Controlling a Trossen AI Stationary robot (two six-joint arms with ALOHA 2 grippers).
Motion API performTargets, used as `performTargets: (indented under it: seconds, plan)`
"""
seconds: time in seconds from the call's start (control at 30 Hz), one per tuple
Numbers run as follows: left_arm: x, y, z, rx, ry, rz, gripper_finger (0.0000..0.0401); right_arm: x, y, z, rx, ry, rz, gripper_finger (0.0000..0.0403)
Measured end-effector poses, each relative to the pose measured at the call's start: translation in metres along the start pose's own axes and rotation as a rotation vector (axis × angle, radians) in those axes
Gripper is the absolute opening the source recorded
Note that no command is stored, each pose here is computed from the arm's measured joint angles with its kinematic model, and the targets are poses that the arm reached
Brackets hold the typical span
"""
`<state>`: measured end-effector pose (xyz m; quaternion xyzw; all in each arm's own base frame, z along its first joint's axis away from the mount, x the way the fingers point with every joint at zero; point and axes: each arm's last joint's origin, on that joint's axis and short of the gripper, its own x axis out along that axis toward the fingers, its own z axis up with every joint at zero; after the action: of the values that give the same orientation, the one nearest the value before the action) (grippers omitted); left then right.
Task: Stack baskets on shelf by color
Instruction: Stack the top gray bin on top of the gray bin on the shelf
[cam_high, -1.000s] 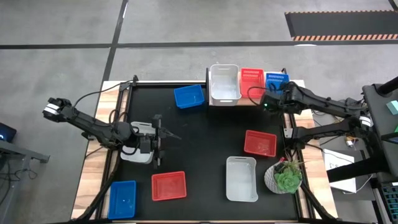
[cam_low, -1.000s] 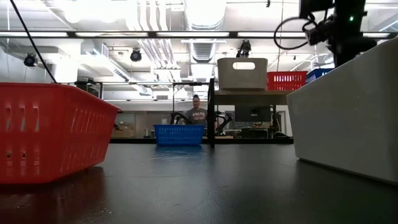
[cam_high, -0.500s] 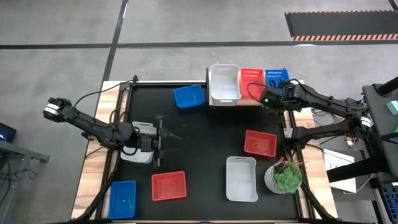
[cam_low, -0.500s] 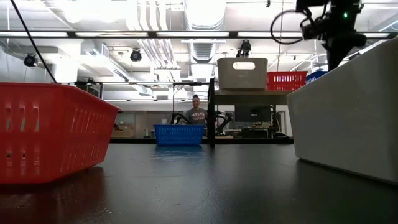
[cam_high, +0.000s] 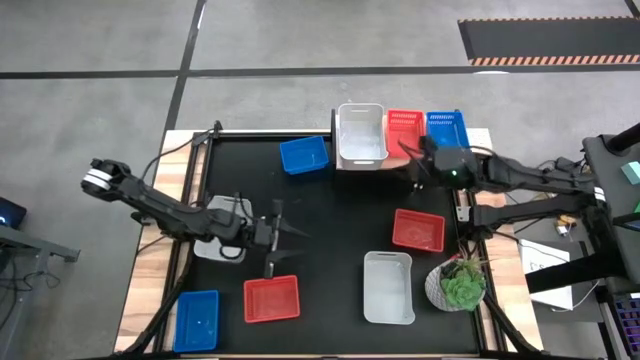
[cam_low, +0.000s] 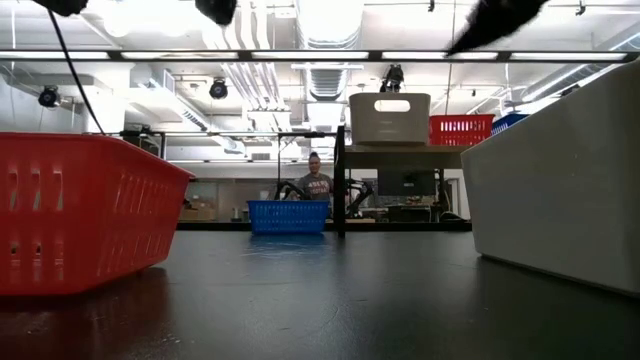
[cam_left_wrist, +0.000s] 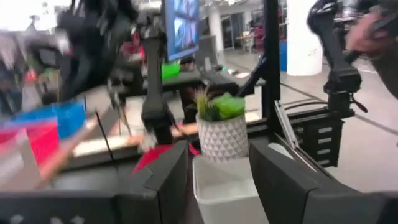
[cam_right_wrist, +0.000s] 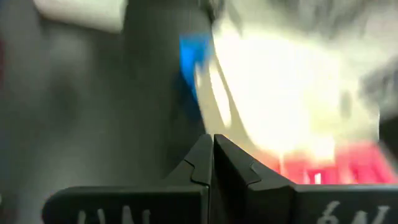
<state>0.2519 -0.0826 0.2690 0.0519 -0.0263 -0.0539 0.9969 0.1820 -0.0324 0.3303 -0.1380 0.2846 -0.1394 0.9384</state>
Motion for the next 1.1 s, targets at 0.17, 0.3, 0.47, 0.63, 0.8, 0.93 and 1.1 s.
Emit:
performTargets:
  seconds: [0.17, 0.3, 0.47, 0.63, 0.8, 0.93, 1.1]
  plan:
    - [0.007, 0.001, -0.015, -0.147, 0.072, 0.151, 0.0158, 0.015, 0.018, 0.002, -0.12, -0.201, 0.048, 0.0008]
    - [0.007, 0.003, -0.025, -0.243, 0.191, 0.278, 0.0156, 0.023, 0.029, -0.006, -0.139, -0.237, 0.088, 0.0008]
    - [0.004, 0.009, -0.024, -0.447, 0.362, 0.471, 0.014, 0.029, 0.036, -0.016, -0.175, -0.253, 0.091, 0.0008]
    - [-0.005, 0.008, -0.022, -0.73, 0.728, 0.646, 0.0113, 0.031, 0.038, -0.019, -0.189, -0.246, 0.092, 0.0008]
    - [-0.02, 0.001, 0.007, -0.697, 1.226, 0.701, 0.0086, 0.032, 0.038, -0.019, -0.232, -0.247, 0.087, 0.0008]
    - [-0.023, -0.009, 0.019, -0.446, 1.497, 0.328, 0.0082, 0.032, 0.038, -0.019, -0.255, -0.246, 0.084, 0.0008]
    - [-0.035, -0.017, 0.015, -0.403, 1.633, 0.119, 0.0082, 0.032, 0.038, -0.019, -0.268, -0.246, 0.083, 0.0008]
